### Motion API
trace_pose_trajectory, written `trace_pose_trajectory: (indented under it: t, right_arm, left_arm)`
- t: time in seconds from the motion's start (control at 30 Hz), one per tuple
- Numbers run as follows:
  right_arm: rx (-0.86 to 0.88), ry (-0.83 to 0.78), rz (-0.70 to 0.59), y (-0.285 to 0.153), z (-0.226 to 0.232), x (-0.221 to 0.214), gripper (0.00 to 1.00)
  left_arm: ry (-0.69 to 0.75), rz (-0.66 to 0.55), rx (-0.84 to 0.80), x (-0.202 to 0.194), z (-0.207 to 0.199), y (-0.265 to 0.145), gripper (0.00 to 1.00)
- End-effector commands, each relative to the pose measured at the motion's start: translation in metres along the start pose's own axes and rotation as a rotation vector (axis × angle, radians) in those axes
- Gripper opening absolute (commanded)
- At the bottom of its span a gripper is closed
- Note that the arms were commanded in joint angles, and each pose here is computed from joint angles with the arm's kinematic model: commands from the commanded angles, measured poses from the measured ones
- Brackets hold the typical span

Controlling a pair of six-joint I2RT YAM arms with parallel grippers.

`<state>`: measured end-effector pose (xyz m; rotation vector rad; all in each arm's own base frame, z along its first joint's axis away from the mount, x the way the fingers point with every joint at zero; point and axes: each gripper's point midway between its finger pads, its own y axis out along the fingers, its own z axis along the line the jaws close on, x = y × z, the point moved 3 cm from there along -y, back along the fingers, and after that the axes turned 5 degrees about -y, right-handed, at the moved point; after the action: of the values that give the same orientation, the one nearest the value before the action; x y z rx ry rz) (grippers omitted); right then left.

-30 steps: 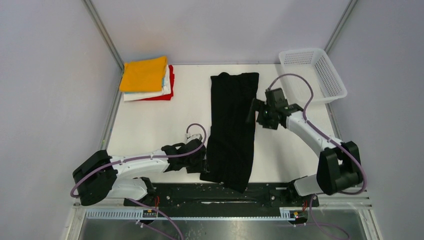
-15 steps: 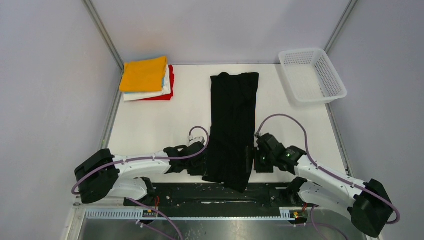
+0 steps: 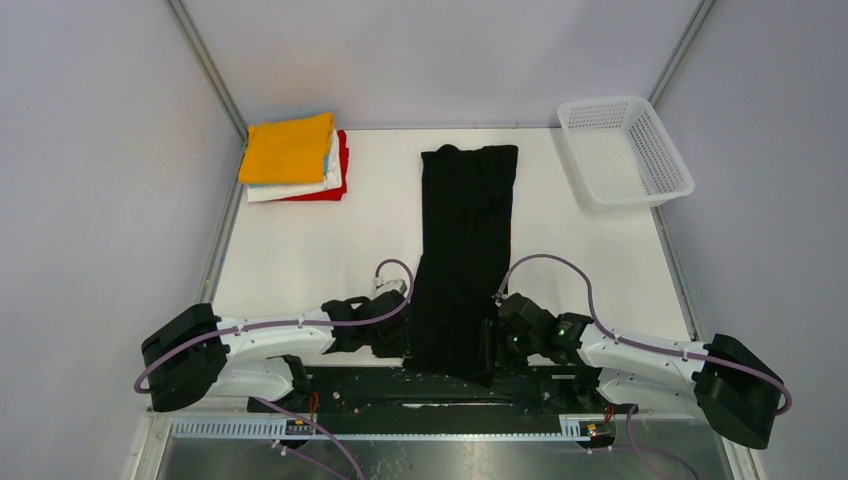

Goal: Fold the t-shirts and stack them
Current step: Grab the bottom of the folded rectangular tshirt with both arms

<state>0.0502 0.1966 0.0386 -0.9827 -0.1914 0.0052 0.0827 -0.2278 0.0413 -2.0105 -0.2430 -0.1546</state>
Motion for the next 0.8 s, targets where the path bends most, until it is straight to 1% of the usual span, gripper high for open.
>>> trace_pose_trajectory:
  t: [0.0,0.03,0.07,0.1,0.13,0.17,0.23,0.3,0.43,0.6,0.77]
  right_arm:
    - [0.107,0.022,0.058,0.004,0.020,-0.010,0.57]
    - [0.113,0.021,0.064,0.005,0.020,-0.012,0.54]
    - [0.124,0.022,0.065,0.006,0.021,-0.013,0.48]
    - [0.137,0.023,0.064,0.007,0.021,-0.014,0.39]
    - [0.150,0.026,0.059,0.007,0.023,-0.014,0.27]
    - [0.159,0.024,0.059,0.007,0.024,-0.014,0.18]
    - [0.152,0.019,0.062,0.002,0.024,-0.015,0.07]
    - [0.135,0.016,0.073,-0.005,0.020,-0.020,0.04]
    - [0.056,0.021,0.116,-0.027,0.003,-0.036,0.03]
    - [0.072,0.041,0.136,-0.041,-0.007,-0.051,0.00]
    - [0.131,0.047,0.178,-0.044,-0.002,-0.059,0.00]
  left_arm:
    - [-0.017,0.037,0.054,-0.013,0.019,-0.002,0.00]
    - [-0.018,0.033,0.046,-0.013,0.017,-0.003,0.00]
    - [-0.017,0.033,0.043,-0.013,0.016,-0.004,0.00]
    - [-0.016,0.033,0.039,-0.013,0.015,-0.004,0.00]
    - [-0.016,0.030,0.033,-0.012,0.014,-0.005,0.00]
    - [-0.014,0.029,0.029,-0.012,0.013,-0.006,0.00]
    - [-0.008,0.061,-0.001,-0.017,0.009,-0.010,0.00]
    - [-0.005,0.079,-0.021,-0.020,0.008,-0.015,0.00]
    - [-0.006,0.105,-0.051,-0.028,0.009,-0.027,0.00]
    - [-0.030,0.153,-0.078,-0.043,0.012,-0.035,0.00]
    - [-0.037,0.193,-0.074,-0.056,0.012,-0.036,0.00]
